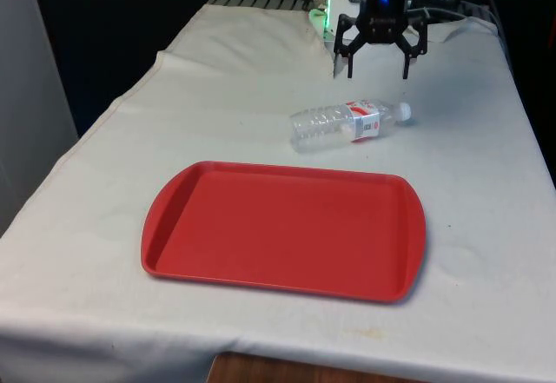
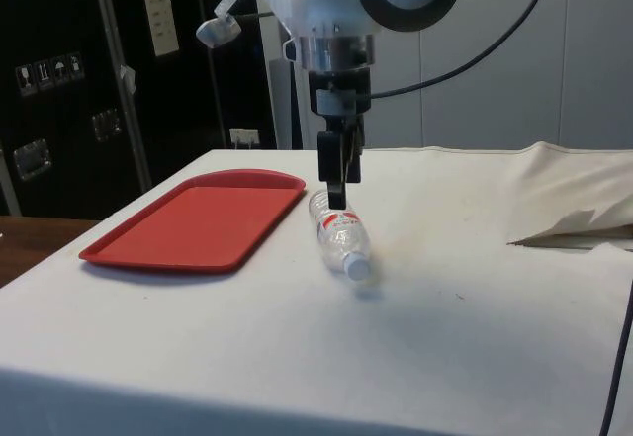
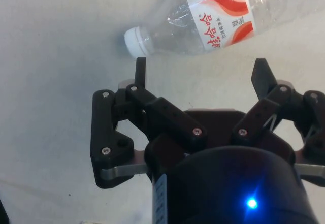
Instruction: Place the bottle upright on the tray.
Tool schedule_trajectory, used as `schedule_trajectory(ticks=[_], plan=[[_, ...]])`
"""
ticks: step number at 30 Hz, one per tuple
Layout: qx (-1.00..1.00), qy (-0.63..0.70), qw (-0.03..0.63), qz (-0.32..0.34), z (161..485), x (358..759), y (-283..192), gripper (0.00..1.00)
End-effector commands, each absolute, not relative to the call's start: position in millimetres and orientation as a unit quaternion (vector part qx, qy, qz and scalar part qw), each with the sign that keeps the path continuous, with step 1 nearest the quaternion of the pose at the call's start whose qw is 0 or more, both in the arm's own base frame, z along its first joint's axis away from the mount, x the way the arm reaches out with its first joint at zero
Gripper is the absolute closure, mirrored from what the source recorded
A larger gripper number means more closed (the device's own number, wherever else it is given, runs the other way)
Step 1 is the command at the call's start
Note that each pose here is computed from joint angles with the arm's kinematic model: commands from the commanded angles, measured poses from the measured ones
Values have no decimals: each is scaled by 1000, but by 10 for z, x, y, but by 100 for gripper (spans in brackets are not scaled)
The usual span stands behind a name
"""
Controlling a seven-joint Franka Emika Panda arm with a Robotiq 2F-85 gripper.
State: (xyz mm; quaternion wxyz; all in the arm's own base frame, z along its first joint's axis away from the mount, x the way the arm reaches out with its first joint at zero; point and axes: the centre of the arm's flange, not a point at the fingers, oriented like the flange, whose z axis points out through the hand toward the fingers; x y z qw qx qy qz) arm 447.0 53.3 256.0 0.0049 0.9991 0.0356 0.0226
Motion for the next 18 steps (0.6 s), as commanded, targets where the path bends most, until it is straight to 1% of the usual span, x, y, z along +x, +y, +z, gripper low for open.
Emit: schedule_trajectory(ticks=[1,18], plan=[[999,36,5,23,2561,4468,538,0],[999,44,6,17,2440,4480,528,0]])
